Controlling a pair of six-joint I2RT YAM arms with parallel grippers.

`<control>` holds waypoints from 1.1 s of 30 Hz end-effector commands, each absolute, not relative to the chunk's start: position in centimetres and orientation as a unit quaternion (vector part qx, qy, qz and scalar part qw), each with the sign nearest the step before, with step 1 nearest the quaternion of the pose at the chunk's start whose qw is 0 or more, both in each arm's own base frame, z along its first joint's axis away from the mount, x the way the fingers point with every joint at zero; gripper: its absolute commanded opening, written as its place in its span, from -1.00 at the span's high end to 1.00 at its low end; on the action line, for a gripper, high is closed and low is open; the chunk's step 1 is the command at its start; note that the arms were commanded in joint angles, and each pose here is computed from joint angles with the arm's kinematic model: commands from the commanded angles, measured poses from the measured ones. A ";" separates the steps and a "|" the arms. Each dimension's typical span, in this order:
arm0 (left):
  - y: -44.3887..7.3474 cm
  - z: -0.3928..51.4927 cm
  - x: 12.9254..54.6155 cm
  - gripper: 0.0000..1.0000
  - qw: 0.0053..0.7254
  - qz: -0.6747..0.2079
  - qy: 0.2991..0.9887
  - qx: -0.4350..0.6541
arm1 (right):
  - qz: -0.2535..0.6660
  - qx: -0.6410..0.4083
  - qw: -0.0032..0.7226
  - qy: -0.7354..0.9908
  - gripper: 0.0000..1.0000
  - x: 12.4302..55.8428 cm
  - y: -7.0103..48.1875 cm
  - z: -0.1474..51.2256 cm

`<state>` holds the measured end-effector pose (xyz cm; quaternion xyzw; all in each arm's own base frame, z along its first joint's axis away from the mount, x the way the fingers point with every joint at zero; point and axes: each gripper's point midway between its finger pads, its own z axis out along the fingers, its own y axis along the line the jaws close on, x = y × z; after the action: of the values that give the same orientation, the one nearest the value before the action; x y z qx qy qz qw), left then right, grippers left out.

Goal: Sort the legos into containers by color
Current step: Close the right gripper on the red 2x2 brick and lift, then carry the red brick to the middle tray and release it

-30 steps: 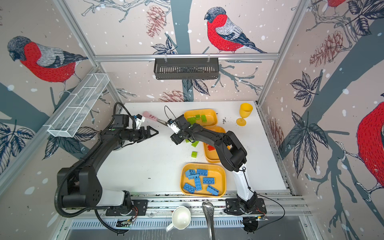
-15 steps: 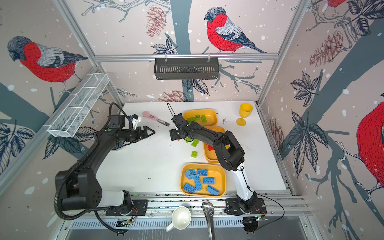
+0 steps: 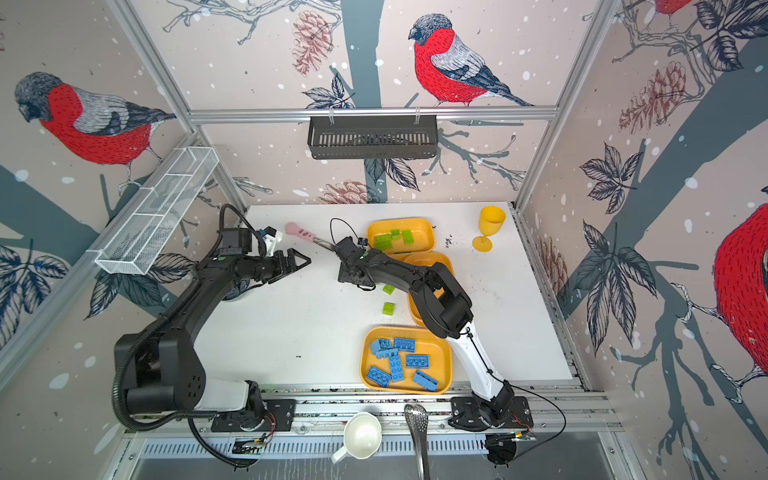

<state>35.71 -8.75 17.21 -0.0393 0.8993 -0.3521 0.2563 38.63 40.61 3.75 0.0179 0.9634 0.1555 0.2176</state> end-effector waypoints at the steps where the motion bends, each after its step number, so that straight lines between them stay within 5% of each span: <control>1: -8.8 17.9 36.2 -0.86 0.270 -0.356 0.894 -0.030 | 0.151 0.032 0.235 0.960 -0.41 39.7 40.8 4.0; 12: -8.8 17.5 35.8 -0.86 0.265 -0.355 0.896 -0.024 | 0.087 0.017 0.257 0.962 -0.17 41.6 40.2 2.5; 19: -8.8 17.4 35.8 -0.86 0.264 -0.355 0.897 -0.021 | 0.048 -0.002 0.272 0.961 0.22 42.1 39.2 2.8; 23: -9.0 17.4 36.0 -0.86 0.263 -0.363 0.894 -0.023 | 0.060 -0.016 0.292 0.954 0.40 42.2 39.5 5.5; 33: -10.0 18.6 36.2 -0.85 0.275 -0.405 0.872 -0.029 | 0.070 -0.009 0.325 0.943 0.41 39.6 34.3 14.0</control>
<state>35.66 -9.35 16.96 -0.0341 0.8900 -0.3764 0.2550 40.32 36.54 12.95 -0.0131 0.9433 0.0855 0.3205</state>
